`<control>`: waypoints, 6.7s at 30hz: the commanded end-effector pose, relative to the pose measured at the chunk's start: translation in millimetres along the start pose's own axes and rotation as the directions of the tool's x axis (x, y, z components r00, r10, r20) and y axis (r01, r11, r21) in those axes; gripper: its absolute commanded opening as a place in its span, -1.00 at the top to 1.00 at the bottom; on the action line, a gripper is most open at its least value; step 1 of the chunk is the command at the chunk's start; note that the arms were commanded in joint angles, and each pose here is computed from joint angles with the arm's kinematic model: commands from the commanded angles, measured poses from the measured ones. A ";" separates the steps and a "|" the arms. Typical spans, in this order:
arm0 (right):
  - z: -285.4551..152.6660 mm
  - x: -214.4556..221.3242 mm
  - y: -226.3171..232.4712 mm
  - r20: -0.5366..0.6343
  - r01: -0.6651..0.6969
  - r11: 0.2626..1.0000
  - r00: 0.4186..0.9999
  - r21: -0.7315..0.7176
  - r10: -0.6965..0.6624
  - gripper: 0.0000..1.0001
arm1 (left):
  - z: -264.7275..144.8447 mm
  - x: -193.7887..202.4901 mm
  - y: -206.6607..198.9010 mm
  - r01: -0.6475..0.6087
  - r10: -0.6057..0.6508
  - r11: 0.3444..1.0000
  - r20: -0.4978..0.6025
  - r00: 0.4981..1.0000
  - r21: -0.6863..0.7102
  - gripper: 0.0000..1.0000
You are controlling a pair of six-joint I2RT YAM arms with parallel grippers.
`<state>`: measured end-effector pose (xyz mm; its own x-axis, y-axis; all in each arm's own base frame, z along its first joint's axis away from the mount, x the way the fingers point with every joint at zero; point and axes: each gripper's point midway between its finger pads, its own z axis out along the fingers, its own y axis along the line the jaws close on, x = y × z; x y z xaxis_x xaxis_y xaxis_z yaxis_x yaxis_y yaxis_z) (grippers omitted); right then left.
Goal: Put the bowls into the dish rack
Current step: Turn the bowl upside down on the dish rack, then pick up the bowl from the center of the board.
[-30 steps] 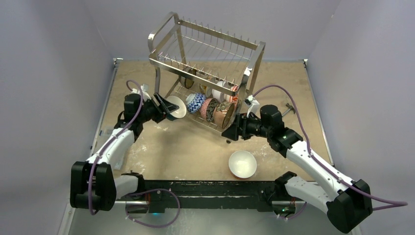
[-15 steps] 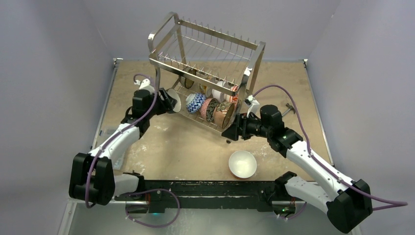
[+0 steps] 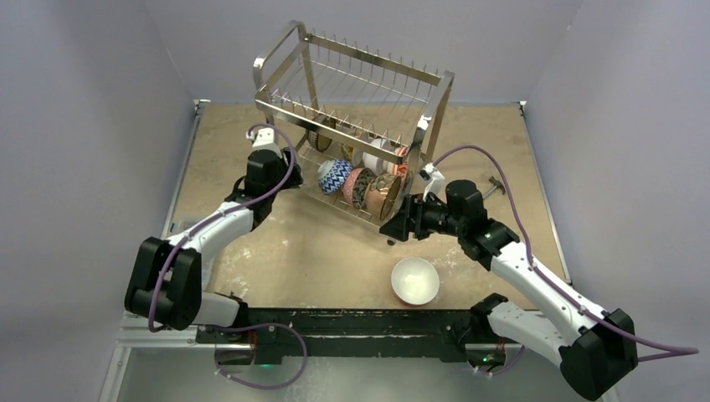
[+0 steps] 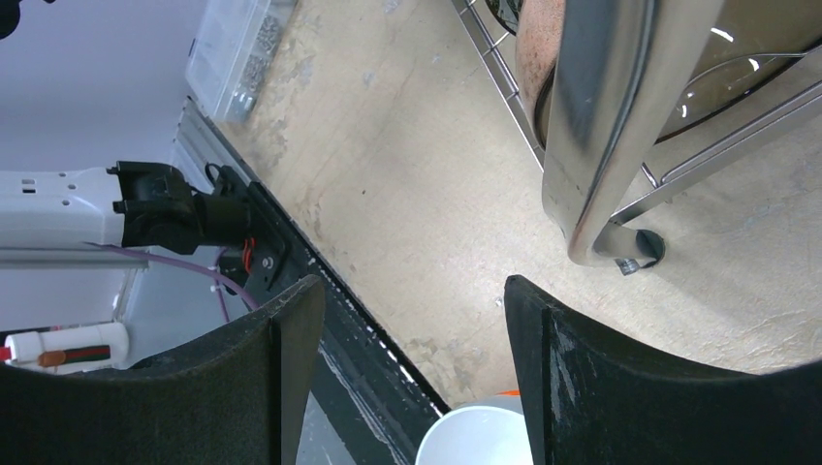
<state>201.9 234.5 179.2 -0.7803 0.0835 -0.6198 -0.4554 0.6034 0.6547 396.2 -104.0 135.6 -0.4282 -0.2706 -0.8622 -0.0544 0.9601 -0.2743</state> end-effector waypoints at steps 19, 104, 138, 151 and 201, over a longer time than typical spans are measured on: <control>-7.4 -1.1 7.9 0.029 0.042 0.999 0.999 -0.032 -0.041 -0.41 | 19.2 -52.4 -24.4 -0.373 0.414 0.890 0.123 0.902 -0.262 1.00; -14.3 12.5 -8.9 -0.001 -0.029 0.997 1.000 0.069 0.029 -0.60 | -108.4 43.6 -99.0 -0.096 0.169 0.867 -0.108 0.980 0.489 -0.72; -72.7 134.1 -92.6 -0.038 -0.356 0.763 0.895 0.540 0.444 -0.20 | -189.6 68.7 -127.8 0.292 -0.145 0.608 -0.258 0.955 0.738 -0.64; -66.2 130.2 -82.0 -0.078 -0.353 0.791 0.891 0.500 0.447 1.00 | -187.3 62.7 -133.8 0.309 -0.161 0.596 -0.267 0.950 0.741 -0.64; -50.1 32.7 -29.2 -0.079 -0.048 0.959 0.994 0.278 0.073 1.00 | -212.3 89.8 -167.6 0.401 -0.094 0.526 -0.418 0.904 0.750 -0.63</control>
<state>150.7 153.3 110.5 -0.9147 0.0374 -0.4024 -0.1531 0.8894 0.4306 181.9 -257.3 158.6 -0.7666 -0.2859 -0.5749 0.4216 0.4513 -0.7865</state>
